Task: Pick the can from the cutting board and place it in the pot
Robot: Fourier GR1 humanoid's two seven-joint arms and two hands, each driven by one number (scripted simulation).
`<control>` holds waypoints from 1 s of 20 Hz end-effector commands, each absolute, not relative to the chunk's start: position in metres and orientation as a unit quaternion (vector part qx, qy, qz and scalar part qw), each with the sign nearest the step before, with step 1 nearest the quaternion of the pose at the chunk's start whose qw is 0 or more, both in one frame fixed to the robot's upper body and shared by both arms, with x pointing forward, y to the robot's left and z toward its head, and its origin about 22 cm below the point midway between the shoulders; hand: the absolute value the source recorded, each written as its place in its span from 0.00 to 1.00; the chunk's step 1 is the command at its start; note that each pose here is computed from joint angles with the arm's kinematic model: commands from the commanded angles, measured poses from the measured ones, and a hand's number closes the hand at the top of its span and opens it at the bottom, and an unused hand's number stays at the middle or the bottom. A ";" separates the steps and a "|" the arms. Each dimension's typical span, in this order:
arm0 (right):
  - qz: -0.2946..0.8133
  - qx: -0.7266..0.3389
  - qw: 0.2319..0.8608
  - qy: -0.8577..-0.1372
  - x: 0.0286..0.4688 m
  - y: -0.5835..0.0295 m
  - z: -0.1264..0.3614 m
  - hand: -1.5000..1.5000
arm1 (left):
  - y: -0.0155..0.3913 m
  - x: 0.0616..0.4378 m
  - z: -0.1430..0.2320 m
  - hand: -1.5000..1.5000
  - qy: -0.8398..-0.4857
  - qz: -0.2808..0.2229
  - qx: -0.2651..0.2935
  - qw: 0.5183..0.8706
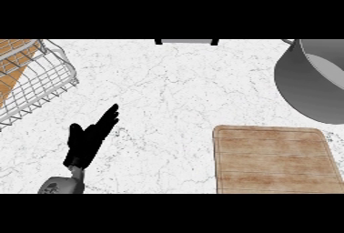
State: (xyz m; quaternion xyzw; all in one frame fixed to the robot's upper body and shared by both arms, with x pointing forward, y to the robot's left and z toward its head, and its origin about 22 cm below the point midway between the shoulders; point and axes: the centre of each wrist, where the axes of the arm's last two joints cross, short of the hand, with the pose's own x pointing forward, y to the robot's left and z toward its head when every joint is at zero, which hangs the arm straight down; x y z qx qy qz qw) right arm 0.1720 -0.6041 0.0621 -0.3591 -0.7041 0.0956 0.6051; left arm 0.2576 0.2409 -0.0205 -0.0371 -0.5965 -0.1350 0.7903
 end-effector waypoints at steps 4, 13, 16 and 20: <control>0.144 -0.382 0.582 -0.703 0.218 -0.602 0.115 1.00 | 0.231 0.267 -0.021 0.50 -0.597 -0.133 -0.020 0.791; 0.211 -0.416 0.597 -0.653 0.310 -0.550 0.163 1.00 | 0.245 0.260 -0.021 0.50 -0.596 -0.148 -0.025 0.789; 0.244 -0.421 0.608 -0.627 0.328 -0.532 0.151 1.00 | 0.230 0.267 -0.010 0.50 -0.601 -0.147 -0.043 0.785; 0.274 -0.421 0.611 -0.613 0.342 -0.520 0.151 1.00 | 0.218 0.280 -0.009 0.50 -0.602 -0.156 -0.039 0.782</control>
